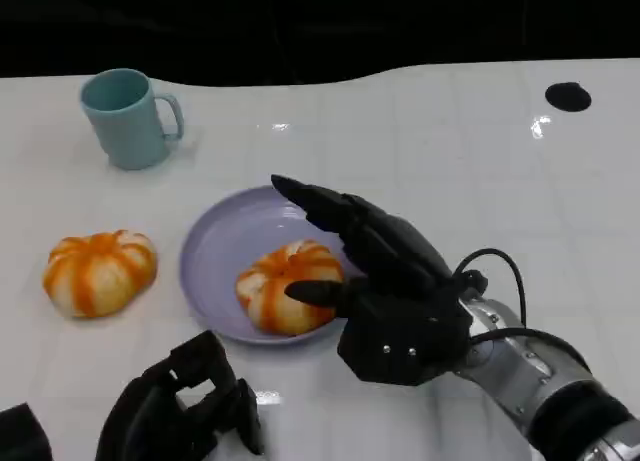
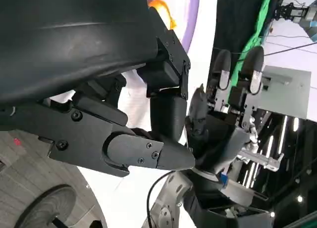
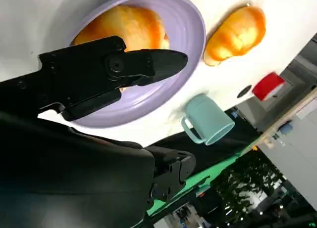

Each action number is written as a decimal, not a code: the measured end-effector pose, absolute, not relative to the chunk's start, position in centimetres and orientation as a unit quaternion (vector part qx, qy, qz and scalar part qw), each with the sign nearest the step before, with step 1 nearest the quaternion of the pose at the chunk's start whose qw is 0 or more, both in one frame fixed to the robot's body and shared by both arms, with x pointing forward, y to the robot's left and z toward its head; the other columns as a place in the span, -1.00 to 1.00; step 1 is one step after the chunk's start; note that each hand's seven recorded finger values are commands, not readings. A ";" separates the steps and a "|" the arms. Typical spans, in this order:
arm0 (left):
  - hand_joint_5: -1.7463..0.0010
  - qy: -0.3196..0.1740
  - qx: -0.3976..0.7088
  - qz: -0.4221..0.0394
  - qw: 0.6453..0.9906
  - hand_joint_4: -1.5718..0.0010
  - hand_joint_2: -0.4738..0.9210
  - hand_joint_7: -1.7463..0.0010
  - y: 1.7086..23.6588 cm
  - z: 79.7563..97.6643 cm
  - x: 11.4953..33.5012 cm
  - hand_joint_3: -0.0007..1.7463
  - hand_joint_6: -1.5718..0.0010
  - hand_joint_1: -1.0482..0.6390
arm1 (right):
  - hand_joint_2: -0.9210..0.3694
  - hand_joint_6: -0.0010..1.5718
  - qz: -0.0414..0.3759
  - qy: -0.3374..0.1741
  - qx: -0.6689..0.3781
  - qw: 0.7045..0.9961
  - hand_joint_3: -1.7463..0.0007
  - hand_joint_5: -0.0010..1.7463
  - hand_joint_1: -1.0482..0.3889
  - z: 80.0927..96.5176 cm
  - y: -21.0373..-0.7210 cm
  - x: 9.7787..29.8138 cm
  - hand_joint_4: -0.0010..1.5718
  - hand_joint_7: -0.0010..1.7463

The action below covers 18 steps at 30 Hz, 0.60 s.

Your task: Grasp the bread from the table and place it into the plate.

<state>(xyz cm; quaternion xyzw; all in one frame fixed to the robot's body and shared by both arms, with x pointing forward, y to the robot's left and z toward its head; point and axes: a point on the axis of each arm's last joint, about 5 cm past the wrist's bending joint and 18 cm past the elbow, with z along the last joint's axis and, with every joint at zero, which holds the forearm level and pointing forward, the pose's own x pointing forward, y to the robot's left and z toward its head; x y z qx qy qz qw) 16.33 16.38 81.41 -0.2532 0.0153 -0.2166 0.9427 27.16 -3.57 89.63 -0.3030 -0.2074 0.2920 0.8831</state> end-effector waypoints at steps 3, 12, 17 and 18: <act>-1.00 0.016 -0.253 -0.217 0.943 -0.03 1.00 -0.82 16.4 81.4 16.3 -0.74 0.12 -0.52 | -1.00 -0.82 0.282 -0.209 -0.295 0.889 0.71 -0.83 -0.42 89.5 -4.2 27.0 -0.83 -0.90; -1.00 0.016 -0.252 -0.217 0.943 -0.03 1.00 -0.82 16.4 81.4 16.4 -0.75 0.11 -0.52 | -0.98 -0.47 0.257 -0.234 -0.262 0.901 0.88 -0.49 -0.03 88.4 -6.9 25.8 -0.58 -0.79; -1.00 0.015 -0.253 -0.217 0.943 -0.04 1.00 -0.82 16.4 81.4 16.4 -0.77 0.11 -0.53 | -0.43 -0.12 0.236 -0.251 -0.241 0.907 0.12 0.10 0.21 87.7 -7.8 24.8 -0.54 -0.75; -1.00 0.015 -0.253 -0.217 0.943 -0.04 1.00 -0.82 16.4 81.4 16.4 -0.77 0.11 -0.52 | -0.37 -0.08 0.234 -0.252 -0.237 0.909 0.03 0.14 0.23 87.5 -8.0 24.6 -0.52 -0.73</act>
